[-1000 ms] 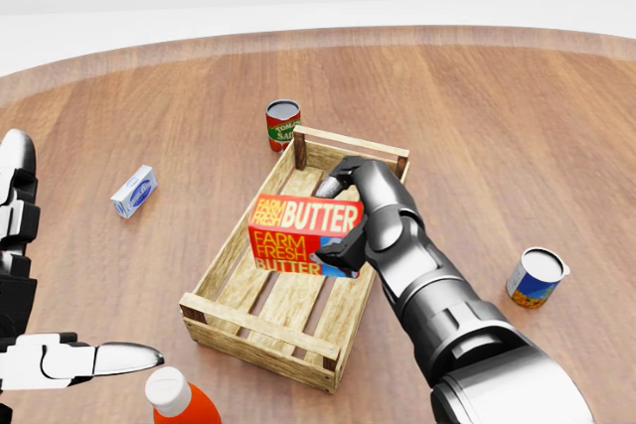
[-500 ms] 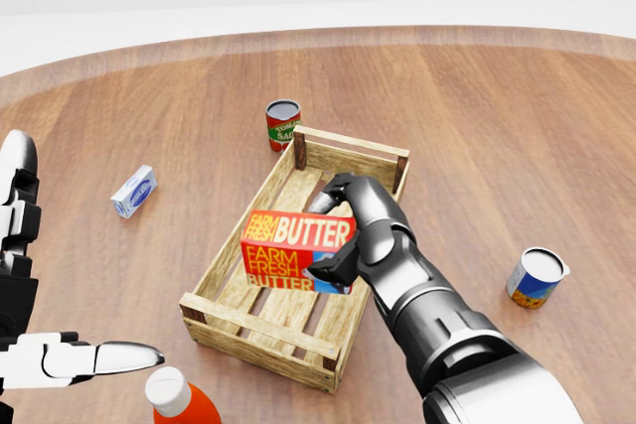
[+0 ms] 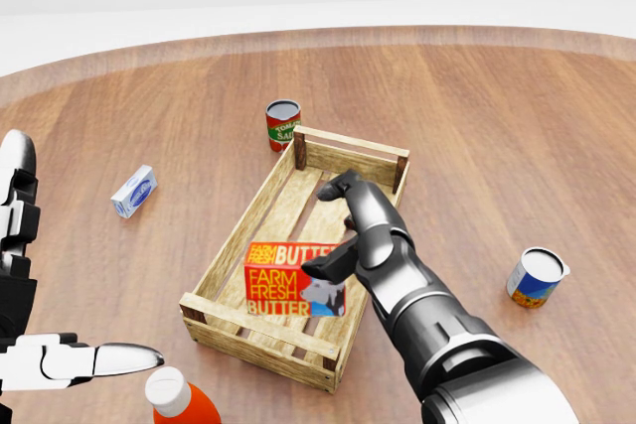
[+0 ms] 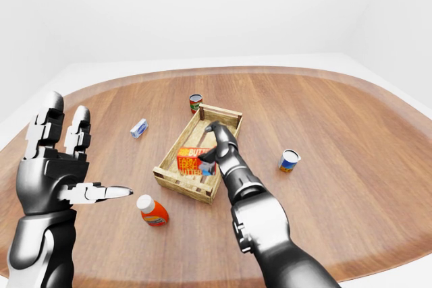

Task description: Pick up the butter and put it in the tray.

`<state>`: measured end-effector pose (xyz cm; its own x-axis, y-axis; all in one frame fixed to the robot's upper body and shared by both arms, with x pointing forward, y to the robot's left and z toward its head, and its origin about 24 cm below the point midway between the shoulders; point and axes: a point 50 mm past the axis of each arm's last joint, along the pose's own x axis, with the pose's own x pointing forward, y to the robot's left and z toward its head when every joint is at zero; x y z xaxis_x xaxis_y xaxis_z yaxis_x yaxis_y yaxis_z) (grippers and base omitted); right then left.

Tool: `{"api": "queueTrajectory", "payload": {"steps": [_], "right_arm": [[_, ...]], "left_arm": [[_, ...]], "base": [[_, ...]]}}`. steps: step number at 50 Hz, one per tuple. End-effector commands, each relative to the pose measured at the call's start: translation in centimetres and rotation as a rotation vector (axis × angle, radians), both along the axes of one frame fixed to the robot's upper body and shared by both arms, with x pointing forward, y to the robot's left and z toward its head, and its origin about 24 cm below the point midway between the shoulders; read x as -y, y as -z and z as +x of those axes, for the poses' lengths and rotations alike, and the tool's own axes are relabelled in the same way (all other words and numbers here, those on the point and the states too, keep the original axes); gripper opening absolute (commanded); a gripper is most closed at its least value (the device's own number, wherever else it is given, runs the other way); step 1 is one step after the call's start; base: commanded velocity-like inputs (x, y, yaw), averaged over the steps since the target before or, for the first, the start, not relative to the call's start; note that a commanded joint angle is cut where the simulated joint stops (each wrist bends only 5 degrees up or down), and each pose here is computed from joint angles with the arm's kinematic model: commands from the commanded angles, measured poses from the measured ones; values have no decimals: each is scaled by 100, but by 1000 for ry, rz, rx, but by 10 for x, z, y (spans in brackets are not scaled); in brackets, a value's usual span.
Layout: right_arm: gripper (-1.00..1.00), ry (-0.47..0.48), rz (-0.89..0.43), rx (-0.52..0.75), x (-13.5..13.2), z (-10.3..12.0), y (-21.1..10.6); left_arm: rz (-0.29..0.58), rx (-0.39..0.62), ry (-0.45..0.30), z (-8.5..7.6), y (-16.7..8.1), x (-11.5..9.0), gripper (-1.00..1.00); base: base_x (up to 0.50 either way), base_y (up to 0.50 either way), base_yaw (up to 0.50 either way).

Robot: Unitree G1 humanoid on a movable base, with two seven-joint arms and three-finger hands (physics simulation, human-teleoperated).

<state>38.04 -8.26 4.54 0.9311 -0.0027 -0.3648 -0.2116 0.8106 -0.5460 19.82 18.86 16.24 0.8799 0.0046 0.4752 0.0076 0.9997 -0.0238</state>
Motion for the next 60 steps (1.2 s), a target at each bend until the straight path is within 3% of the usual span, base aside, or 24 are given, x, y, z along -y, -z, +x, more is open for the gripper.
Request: {"api": "queueTrajectory", "payload": {"steps": [1, 29, 34, 37, 41, 43, 45, 56, 60], "right_arm": [[100, 22, 35, 21, 0, 3, -6], [100, -21, 45, 46, -11, 6, -15], [100, -131, 135, 87, -31, 11, -39], [100, -239, 177, 238, -42, 12, -73], [100, -427, 184, 513, -51, -17, -124], [100, -540, 165, 612, -56, -43, -142], [100, -587, 137, 677, -56, -60, -153], [100, -634, 52, 851, -40, -118, -173], [100, -629, 28, 881, -35, -129, -177]], "left_arm": [[1, -3, 1, 0, 1, 0, 100], [0, -4, 2, 1, 1, 0, 100], [2, -1, 2, 0, 0, 0, 100], [2, 4, 1, -1, -1, 0, 100], [1, 3, -1, -1, -1, 0, 100], [1, 4, -2, -1, -1, -1, 100], [1, 7, -3, -1, -1, -1, 100], [2, 7, -3, -1, -1, 0, 100], [3, 14, -2, -3, -3, -1, 100]], "base": [[0, 0, 0], [0, 0, 0], [0, 0, 0], [0, 0, 0], [0, 0, 0], [0, 0, 0], [0, 0, 0], [0, 0, 0], [0, 0, 0]]}}
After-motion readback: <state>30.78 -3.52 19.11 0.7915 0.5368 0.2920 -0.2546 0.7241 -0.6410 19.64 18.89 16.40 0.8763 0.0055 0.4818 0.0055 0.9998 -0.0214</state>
